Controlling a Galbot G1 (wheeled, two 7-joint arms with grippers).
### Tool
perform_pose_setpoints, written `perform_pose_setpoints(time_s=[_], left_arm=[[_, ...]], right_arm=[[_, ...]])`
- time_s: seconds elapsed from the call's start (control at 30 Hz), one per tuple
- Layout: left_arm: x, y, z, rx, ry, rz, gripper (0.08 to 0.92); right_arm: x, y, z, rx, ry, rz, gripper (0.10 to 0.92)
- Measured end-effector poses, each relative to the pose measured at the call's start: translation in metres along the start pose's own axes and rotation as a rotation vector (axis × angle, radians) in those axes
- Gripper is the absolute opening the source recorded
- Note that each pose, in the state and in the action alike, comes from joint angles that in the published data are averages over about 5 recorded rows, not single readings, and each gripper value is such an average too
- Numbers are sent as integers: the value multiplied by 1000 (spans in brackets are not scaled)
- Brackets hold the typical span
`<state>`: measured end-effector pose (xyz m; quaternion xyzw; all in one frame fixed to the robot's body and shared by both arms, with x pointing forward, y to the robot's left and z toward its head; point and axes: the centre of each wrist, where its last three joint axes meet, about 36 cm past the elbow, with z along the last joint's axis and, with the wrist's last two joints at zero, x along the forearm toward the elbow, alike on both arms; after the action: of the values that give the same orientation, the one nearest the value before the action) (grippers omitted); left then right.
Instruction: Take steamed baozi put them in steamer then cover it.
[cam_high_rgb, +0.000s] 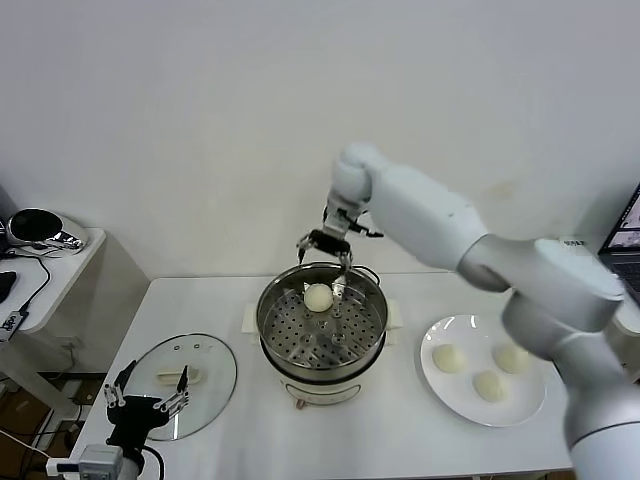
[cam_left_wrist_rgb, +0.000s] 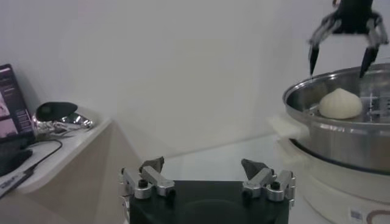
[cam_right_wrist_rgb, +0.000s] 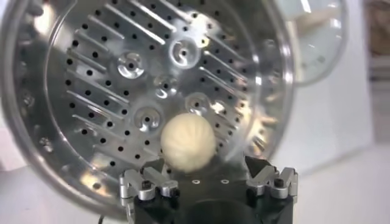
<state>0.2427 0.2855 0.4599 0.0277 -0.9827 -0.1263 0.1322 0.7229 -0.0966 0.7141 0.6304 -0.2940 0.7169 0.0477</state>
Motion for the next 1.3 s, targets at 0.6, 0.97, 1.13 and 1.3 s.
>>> perform_pose_setpoints(time_s=[0.6,0.97,1.13,1.3], left_arm=[[-9,-5,9,5,37,29,823],[-6,-7,16,5,66,29,823],[-6,-9,19,5,78,34,823],[-6,-9,21,6,86,32,823]], right_arm=[[81,168,9,-778,157,-2,823],[21,255,2,-972,169,-61,823],[-8,280,-3,-1014,175,-95,823],[-34,298,-4,-1042,185,-118,823]])
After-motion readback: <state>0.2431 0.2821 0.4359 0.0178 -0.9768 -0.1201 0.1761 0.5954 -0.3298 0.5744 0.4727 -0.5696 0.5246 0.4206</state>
